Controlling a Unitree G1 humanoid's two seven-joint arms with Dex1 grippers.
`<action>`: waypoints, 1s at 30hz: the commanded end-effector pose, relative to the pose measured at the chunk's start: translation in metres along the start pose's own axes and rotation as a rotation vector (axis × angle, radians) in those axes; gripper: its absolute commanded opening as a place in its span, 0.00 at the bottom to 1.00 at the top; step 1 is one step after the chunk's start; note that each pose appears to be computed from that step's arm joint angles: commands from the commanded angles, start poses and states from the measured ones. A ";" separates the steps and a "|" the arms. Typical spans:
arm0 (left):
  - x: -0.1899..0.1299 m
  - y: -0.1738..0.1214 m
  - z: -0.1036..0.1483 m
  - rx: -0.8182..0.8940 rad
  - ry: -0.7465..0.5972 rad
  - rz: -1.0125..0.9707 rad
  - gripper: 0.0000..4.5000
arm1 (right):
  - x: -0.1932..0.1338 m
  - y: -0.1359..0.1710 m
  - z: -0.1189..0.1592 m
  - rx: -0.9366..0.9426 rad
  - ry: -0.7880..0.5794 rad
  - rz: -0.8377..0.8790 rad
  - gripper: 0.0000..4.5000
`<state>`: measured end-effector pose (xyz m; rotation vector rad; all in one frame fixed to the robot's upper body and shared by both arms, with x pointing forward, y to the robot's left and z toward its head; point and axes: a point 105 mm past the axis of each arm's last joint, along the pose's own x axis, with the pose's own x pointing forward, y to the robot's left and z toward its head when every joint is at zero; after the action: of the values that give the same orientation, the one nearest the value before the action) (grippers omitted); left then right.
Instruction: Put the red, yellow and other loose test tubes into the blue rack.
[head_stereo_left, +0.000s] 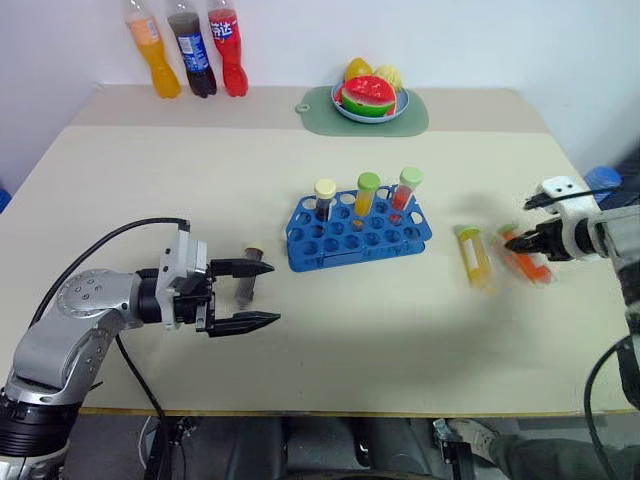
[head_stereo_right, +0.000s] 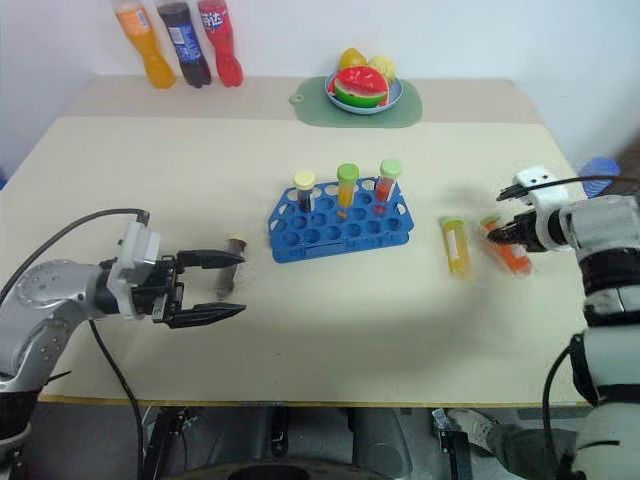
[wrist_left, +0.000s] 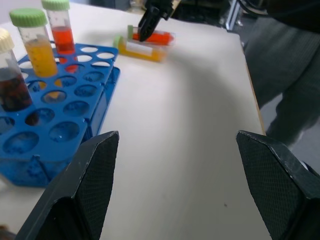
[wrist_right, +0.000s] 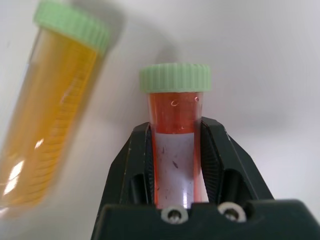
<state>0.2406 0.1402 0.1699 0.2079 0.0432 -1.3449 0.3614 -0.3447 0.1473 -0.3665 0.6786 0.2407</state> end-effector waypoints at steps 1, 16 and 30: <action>0.009 0.005 0.007 0.032 -0.046 0.014 0.86 | -0.037 0.006 0.051 -0.097 -0.397 -0.164 0.18; 0.022 0.025 0.011 0.039 -0.097 0.017 0.86 | -0.032 0.149 0.100 0.123 -0.977 -0.041 0.18; 0.016 0.020 0.013 0.027 -0.106 0.071 0.86 | -0.005 0.176 0.090 0.184 -0.975 0.018 0.18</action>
<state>0.2671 0.1279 0.1713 0.1400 -0.0265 -1.2798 0.3496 -0.1534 0.1709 -0.0338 -0.2414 0.3228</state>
